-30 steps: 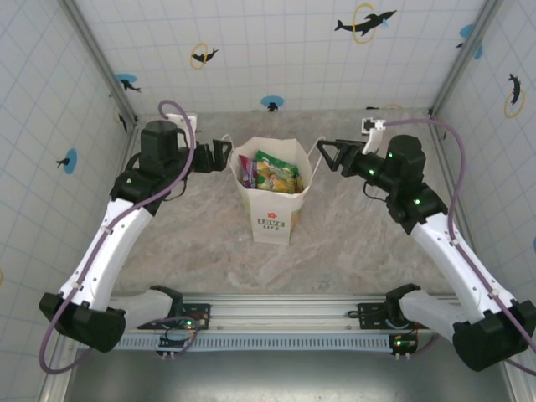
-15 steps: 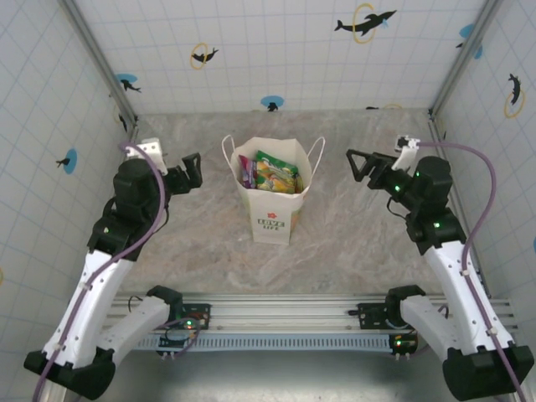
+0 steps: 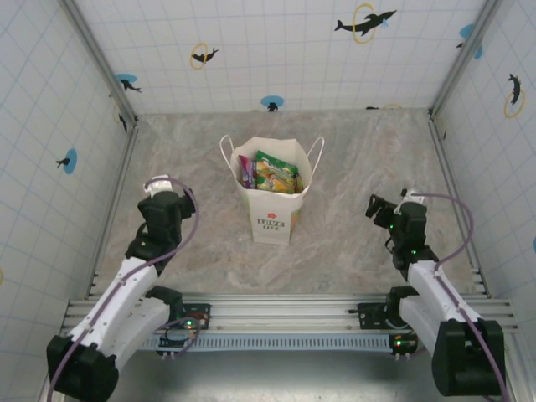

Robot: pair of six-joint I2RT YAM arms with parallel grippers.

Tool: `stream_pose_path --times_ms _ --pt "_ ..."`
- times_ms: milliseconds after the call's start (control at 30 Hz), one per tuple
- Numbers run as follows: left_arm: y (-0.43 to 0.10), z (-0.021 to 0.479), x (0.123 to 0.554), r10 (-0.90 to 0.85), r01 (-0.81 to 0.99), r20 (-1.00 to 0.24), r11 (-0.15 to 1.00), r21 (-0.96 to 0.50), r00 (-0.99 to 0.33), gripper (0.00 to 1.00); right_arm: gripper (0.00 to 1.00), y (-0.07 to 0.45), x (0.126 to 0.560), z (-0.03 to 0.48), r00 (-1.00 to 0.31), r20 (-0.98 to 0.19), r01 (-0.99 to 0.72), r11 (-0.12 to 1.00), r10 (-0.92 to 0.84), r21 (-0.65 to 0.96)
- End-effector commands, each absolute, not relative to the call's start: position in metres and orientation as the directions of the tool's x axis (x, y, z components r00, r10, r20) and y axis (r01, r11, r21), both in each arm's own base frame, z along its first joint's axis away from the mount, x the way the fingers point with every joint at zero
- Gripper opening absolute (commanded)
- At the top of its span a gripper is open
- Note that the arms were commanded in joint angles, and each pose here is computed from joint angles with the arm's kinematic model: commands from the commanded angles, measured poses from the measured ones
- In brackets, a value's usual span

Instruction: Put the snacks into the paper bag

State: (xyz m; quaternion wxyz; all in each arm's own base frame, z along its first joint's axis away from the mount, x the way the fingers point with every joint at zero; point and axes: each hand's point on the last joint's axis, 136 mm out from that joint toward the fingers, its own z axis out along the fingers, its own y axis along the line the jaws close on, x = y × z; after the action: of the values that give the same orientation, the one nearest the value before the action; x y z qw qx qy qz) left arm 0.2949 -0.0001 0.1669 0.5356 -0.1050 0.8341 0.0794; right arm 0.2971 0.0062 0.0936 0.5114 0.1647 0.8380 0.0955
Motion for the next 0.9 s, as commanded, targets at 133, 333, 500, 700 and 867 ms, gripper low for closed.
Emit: stream_pose_path --times_ms 133,333,500,700,867 --pt "0.033 0.130 0.301 -0.071 -0.347 -0.967 0.938 0.019 -0.244 0.98 0.99 -0.018 0.299 0.076 -0.323 -0.910 0.220 0.956 0.258 0.193" --pt "0.045 0.096 0.294 -0.039 -0.387 -0.967 0.920 0.064 -0.254 0.98 1.00 -0.022 0.292 0.062 -0.319 -0.926 0.217 0.966 0.204 0.138" --pt "0.046 0.086 0.296 -0.036 -0.353 -0.975 0.935 0.045 -0.220 0.98 1.00 -0.023 0.295 0.061 -0.314 -0.936 0.207 0.974 0.160 0.097" --pt "0.041 0.073 0.297 -0.064 -0.291 -0.971 0.957 0.005 -0.229 0.98 1.00 -0.021 0.301 0.064 -0.277 -0.954 0.166 0.983 0.117 0.072" --pt "0.044 0.073 0.294 -0.070 -0.302 -0.973 0.953 0.000 -0.221 0.98 1.00 -0.014 0.304 0.055 -0.314 -0.944 0.125 0.990 0.099 0.062"
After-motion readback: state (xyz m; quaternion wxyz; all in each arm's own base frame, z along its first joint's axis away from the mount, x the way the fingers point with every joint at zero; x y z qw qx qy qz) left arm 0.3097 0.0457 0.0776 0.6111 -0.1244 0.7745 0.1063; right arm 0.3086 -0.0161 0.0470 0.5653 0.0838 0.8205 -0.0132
